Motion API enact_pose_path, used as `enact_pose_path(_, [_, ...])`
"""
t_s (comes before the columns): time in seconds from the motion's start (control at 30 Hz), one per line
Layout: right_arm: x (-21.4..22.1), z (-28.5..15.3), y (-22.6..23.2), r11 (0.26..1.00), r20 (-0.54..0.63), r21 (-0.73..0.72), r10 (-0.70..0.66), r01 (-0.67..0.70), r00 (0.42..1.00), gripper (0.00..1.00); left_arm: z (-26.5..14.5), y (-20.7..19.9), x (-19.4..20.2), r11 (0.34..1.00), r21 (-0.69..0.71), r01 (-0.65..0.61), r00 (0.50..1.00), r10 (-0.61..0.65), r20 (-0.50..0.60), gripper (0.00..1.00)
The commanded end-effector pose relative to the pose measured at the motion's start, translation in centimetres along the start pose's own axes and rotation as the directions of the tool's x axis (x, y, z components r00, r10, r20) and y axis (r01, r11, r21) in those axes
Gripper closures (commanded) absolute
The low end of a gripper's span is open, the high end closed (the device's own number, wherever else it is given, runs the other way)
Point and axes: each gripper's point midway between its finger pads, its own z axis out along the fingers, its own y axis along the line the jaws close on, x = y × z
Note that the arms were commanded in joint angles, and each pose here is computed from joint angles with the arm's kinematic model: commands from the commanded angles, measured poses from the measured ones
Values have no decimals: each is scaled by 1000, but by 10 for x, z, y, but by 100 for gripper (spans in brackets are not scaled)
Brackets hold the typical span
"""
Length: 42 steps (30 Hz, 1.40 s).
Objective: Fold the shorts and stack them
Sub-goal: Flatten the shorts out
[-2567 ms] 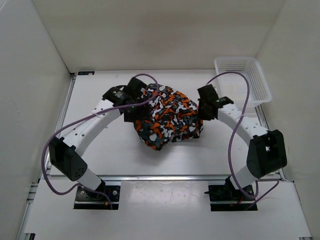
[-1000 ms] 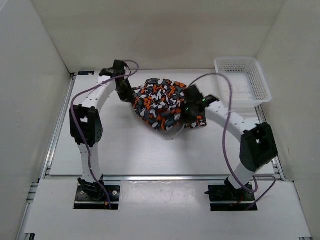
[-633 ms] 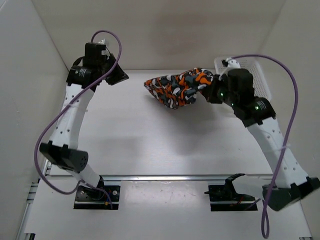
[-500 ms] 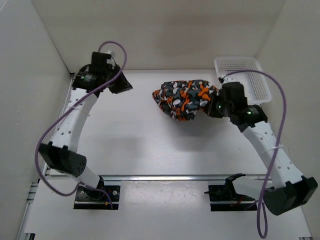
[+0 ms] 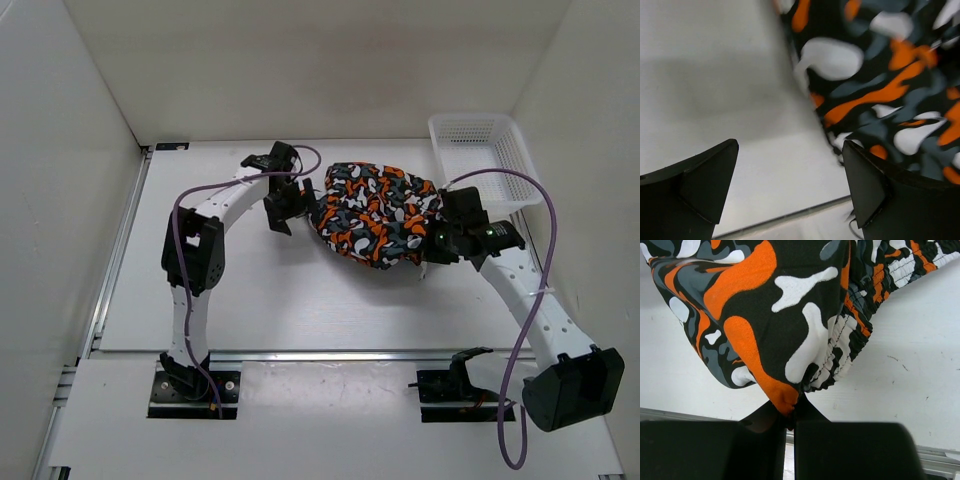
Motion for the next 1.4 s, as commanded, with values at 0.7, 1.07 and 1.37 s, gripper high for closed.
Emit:
enact_pose_path(0.7, [-5,-33,-22,1000,64,17,1,-2,998,99,57,-32,-76,987,82,142,987,-147,67,43])
enact_pose_path(1.07, [-25,-36,-13,1000,90,-13,5,-4,996,99,-7,-6,-127,970,155,186,960,-213,180,90])
enact_pose_path(1.37, [-228,-109,64,972,418,-194,-44,136,907,99,-231,-2,-195,900,435,41,852,-259,456,90])
